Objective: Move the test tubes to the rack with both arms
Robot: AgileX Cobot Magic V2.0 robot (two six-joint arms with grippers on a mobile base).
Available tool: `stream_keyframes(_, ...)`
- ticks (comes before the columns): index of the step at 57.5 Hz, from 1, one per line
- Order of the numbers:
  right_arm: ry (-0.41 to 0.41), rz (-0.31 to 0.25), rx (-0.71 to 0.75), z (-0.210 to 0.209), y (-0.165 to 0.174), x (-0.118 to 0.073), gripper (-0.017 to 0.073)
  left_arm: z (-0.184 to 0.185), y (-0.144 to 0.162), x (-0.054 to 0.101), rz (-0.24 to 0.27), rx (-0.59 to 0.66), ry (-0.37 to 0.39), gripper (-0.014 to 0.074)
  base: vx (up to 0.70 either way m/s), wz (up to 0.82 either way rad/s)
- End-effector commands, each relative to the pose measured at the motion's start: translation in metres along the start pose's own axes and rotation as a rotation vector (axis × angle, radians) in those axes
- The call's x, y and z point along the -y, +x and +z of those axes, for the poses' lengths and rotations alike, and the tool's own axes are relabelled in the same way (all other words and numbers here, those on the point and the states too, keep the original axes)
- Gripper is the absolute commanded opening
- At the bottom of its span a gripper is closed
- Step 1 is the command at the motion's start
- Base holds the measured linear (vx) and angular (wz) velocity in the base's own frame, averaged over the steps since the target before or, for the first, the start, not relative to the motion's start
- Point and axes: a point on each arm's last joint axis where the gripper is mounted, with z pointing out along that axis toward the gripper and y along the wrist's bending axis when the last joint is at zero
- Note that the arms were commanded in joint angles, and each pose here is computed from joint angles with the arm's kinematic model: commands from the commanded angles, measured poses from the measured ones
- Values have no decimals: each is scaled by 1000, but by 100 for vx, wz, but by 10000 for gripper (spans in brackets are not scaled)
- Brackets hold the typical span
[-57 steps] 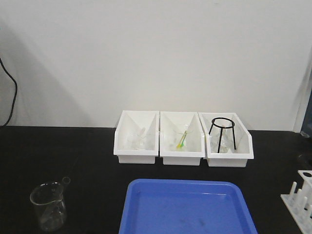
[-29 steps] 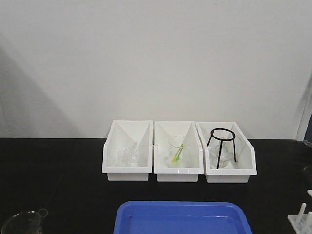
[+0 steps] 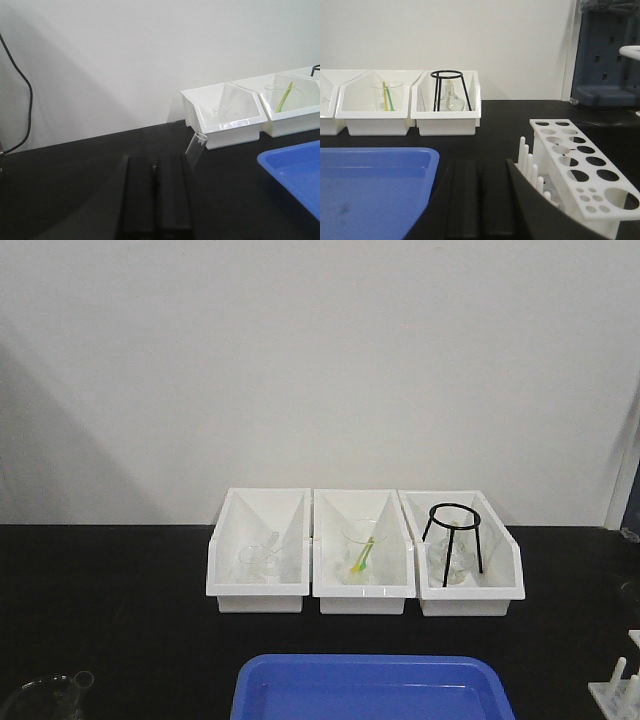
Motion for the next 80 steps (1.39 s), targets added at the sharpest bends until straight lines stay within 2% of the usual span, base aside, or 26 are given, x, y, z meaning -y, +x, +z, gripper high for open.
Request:
stream_keyframes(1,-1,-7,73,0,-4,0,-8,-1,1,-1,-9,69,-19,-21,0,0)
stream_keyframes(22,-2,-7,104,-1,-7,0,-8,-1,-3,-2,1,108,-29,-21,0,0)
stream_keyframes(33,-5,-7,282,-4,-23,-1,-8,-5,-19,-6,-13,285,-69,-21,0,0)
stream_keyframes(37,-7,-6,378,-7,-32,-1,-8,-6,-26,-7,-53,324,-72,-21,0,0)
stream_keyframes(41,-9,6,423,-10,-43,-1,-8,-7,-32,-8,-153,311,-59,-21,0,0)
stream_keyframes(44,-9,13,438,-13,-55,0,-8,-7,-39,-8,-194,291,-46,-21,0,0)
stream_keyframes(49,-4,5,438,-19,-84,1,-8,-9,-57,-8,-198,286,-32,-21,0,0)
stream_keyframes(56,10,-48,433,-22,-132,2,-8,-4,-94,-11,-194,304,-31,-21,0,0)
stream_keyframes(60,17,-79,423,-13,-161,2,-8,9,-120,-13,-194,289,-32,-21,0,0)
stream_keyframes(66,16,-80,399,7,-192,3,-8,35,-152,-16,-193,256,-32,-21,0,0)
stream_keyframes(74,13,-79,354,37,-213,3,-8,74,-187,-19,-184,218,-32,-21,0,0)
stream_keyframes(80,9,-69,309,55,-214,3,-8,93,-201,-19,-172,177,-23,-17,0,0)
